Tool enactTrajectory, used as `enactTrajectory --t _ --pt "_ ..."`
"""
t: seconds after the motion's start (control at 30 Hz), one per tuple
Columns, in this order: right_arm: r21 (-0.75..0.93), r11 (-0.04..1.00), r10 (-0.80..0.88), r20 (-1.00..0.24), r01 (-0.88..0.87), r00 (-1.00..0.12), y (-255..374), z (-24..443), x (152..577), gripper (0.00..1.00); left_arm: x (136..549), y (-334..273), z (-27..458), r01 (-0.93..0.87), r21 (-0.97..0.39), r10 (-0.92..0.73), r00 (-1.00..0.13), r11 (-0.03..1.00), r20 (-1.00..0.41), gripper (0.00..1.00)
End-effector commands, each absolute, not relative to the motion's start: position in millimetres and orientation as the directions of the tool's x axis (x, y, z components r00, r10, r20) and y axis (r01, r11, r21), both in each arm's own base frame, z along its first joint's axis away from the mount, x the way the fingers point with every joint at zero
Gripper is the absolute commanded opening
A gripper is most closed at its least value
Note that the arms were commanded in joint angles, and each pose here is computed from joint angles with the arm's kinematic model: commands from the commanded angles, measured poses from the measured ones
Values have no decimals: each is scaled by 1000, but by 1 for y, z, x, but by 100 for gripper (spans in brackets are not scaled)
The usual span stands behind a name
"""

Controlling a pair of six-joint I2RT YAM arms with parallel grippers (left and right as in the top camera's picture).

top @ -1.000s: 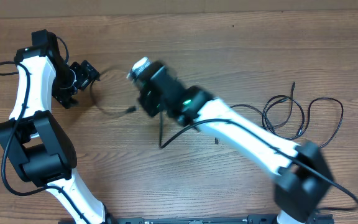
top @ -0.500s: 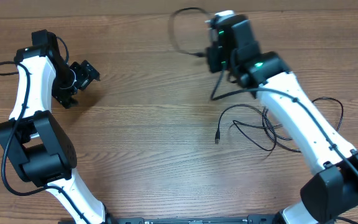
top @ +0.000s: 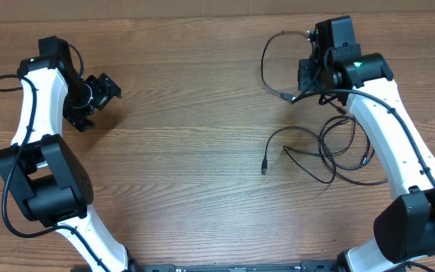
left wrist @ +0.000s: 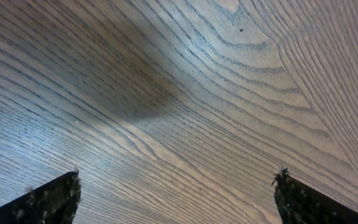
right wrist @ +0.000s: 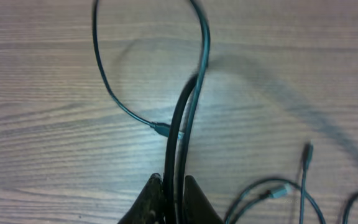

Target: Untangle cables

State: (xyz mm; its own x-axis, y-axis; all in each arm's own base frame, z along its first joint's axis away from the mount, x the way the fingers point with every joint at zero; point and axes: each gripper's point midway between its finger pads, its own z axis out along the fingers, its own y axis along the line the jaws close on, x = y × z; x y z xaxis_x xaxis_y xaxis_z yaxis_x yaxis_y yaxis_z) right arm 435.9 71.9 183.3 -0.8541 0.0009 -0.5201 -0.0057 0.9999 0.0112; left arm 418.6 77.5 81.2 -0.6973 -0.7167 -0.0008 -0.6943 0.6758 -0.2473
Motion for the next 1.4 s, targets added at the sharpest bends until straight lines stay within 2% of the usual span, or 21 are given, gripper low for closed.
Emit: enactTrajectory --t 0.0,0.1,0.2,0.3,0.4,0.43,0.47,0.7,1.37 --pt "12 1000 4 -511 -2 -860 72 182 431 12 421 79 85 -686 -246 -711 -703 685 -18 100" --pt "10 1000 3 -502 -2 -865 72 180 430 19 421 79 85 -686 -246 -711 -703 685 -18 100" --pt "9 1000 3 -500 -2 -866 72 179 430 37 421 79 85 -686 -246 -711 -703 685 -18 100" --pt "8 1000 2 -496 -2 -868 72 178 430 42 421 79 85 -686 -246 -711 -703 685 -18 99" --pt "4 1000 0 -479 -2 -878 71 173 428 51 421 79 85 -686 -246 -711 -703 685 -18 100" --pt "2 1000 -1 -468 -2 -883 71 170 427 62 421 79 85 -686 -246 -711 -703 685 -18 100" --pt "0 1000 -2 -458 -2 -889 71 168 425 100 421 79 85 -686 -246 -711 -703 685 -18 100" --pt "-18 1000 -9 -380 -3 -925 69 149 415 100 421 79 85 -686 -246 -711 -703 685 -18 100" --pt "-18 1000 -10 -378 -3 -926 69 148 415 100 421 79 85 -686 -246 -711 -703 685 -18 100"
